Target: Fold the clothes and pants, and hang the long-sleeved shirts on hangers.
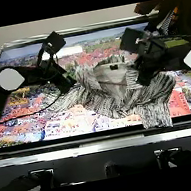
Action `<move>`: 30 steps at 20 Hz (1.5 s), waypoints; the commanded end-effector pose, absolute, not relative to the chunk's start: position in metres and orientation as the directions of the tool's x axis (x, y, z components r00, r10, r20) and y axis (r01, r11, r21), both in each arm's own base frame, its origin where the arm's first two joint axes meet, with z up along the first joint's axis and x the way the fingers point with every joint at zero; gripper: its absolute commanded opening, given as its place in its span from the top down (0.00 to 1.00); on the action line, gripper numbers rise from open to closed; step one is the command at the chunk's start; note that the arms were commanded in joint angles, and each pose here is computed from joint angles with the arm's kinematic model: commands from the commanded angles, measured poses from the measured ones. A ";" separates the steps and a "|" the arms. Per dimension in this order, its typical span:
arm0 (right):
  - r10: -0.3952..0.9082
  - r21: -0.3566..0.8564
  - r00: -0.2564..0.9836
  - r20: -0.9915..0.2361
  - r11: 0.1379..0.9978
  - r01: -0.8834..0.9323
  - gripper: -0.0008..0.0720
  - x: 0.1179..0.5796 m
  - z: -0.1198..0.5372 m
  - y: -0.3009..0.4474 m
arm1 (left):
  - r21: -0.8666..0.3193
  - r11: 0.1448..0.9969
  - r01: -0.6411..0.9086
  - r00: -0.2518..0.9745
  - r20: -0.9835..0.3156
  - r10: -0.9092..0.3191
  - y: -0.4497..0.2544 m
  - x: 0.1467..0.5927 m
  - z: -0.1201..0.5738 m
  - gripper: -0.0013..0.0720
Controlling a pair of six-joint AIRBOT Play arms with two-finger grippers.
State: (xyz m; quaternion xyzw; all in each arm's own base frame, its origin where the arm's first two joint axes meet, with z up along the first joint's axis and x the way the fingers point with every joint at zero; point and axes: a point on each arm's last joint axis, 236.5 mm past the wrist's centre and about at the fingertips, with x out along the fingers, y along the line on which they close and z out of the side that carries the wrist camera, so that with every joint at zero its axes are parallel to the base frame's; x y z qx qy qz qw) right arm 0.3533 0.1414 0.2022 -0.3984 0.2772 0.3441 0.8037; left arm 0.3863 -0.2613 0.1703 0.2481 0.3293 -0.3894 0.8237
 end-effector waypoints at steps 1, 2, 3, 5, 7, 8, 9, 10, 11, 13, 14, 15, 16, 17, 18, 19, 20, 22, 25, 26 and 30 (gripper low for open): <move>0.409 -0.396 0.481 -0.776 0.277 -0.875 0.94 0.333 0.182 0.163 | 0.149 0.498 0.854 0.418 -0.766 -0.488 -0.261 0.375 0.161 0.19; 0.422 -0.390 0.469 -0.776 0.263 -0.882 0.94 0.332 0.181 0.166 | 0.130 0.452 0.883 0.372 -0.780 -0.503 -0.263 0.366 0.155 0.19; 0.427 -0.391 0.467 -0.775 0.258 -0.884 0.94 0.332 0.181 0.168 | 0.098 0.396 0.913 0.309 -0.800 -0.514 -0.262 0.353 0.144 0.19; 0.433 -0.387 0.464 -0.773 0.259 -0.885 0.94 0.332 0.181 0.169 | 0.026 0.351 0.936 0.230 -0.800 -0.554 -0.263 0.338 0.130 0.19; 0.437 -0.380 0.457 -0.774 0.256 -0.889 0.94 0.330 0.181 0.170 | 0.015 0.321 0.947 0.206 -0.796 -0.569 -0.262 0.331 0.125 0.19; 0.437 -0.378 0.455 -0.776 0.256 -0.890 0.94 0.330 0.181 0.170 | 0.022 0.299 0.954 0.195 -0.802 -0.564 -0.260 0.327 0.124 0.19; 0.436 -0.379 0.455 -0.777 0.254 -0.890 0.94 0.330 0.180 0.169 | 0.017 0.287 0.958 0.182 -0.808 -0.560 -0.258 0.324 0.123 0.19; 0.436 -0.382 0.454 -0.777 0.247 -0.891 0.94 0.330 0.180 0.169 | 0.009 0.286 0.958 0.174 -0.812 -0.557 -0.256 0.323 0.122 0.19; 0.437 -0.383 0.455 -0.776 0.247 -0.890 0.94 0.330 0.181 0.170 | 0.010 0.287 0.958 0.176 -0.810 -0.560 -0.256 0.324 0.122 0.19; 0.439 -0.380 0.453 -0.776 0.247 -0.891 0.94 0.329 0.181 0.170 | 0.048 0.262 0.964 0.194 -0.797 -0.572 -0.259 0.329 0.123 0.19; 0.443 -0.377 0.451 -0.775 0.247 -0.892 0.94 0.329 0.181 0.171 | 0.061 0.273 0.960 0.214 -0.789 -0.577 -0.261 0.335 0.124 0.19; 0.449 -0.375 0.449 -0.772 0.248 -0.893 0.94 0.328 0.182 0.172 | 0.069 0.283 0.957 0.228 -0.783 -0.579 -0.262 0.340 0.124 0.19; 0.456 -0.372 0.447 -0.770 0.248 -0.894 0.94 0.327 0.182 0.174 | 0.073 0.290 0.954 0.235 -0.780 -0.580 -0.264 0.344 0.122 0.19; 0.460 -0.372 0.447 -0.767 0.249 -0.894 0.94 0.327 0.184 0.175 | 0.072 0.294 0.953 0.238 -0.779 -0.580 -0.265 0.347 0.119 0.19; 0.460 -0.374 0.449 -0.766 0.249 -0.893 0.94 0.326 0.184 0.175 | 0.063 0.296 0.953 0.233 -0.778 -0.584 -0.267 0.349 0.116 0.19; 0.461 -0.376 0.451 -0.764 0.249 -0.892 0.94 0.326 0.185 0.174 | 0.052 0.296 0.954 0.224 -0.779 -0.586 -0.268 0.349 0.113 0.19; 0.461 -0.377 0.452 -0.764 0.249 -0.892 0.94 0.326 0.186 0.174 | 0.044 0.294 0.955 0.215 -0.783 -0.583 -0.270 0.350 0.109 0.25; 0.464 -0.375 0.450 -0.763 0.250 -0.893 0.94 0.325 0.186 0.175 | 0.033 0.286 0.958 0.200 -0.791 -0.577 -0.272 0.351 0.100 0.38; 0.470 -0.373 0.448 -0.760 0.250 -0.894 0.94 0.324 0.187 0.176 | 0.023 0.272 0.962 0.180 -0.802 -0.569 -0.273 0.353 0.089 0.66; 0.469 -0.371 0.447 -0.762 0.249 -0.894 0.94 0.324 0.187 0.176 | 0.023 0.269 0.963 0.178 -0.804 -0.568 -0.273 0.353 0.088 0.81; 0.465 -0.363 0.444 -0.766 0.257 -0.896 0.93 0.323 0.185 0.175 | 0.044 0.246 0.968 0.181 -0.803 -0.568 -0.273 0.353 0.089 0.94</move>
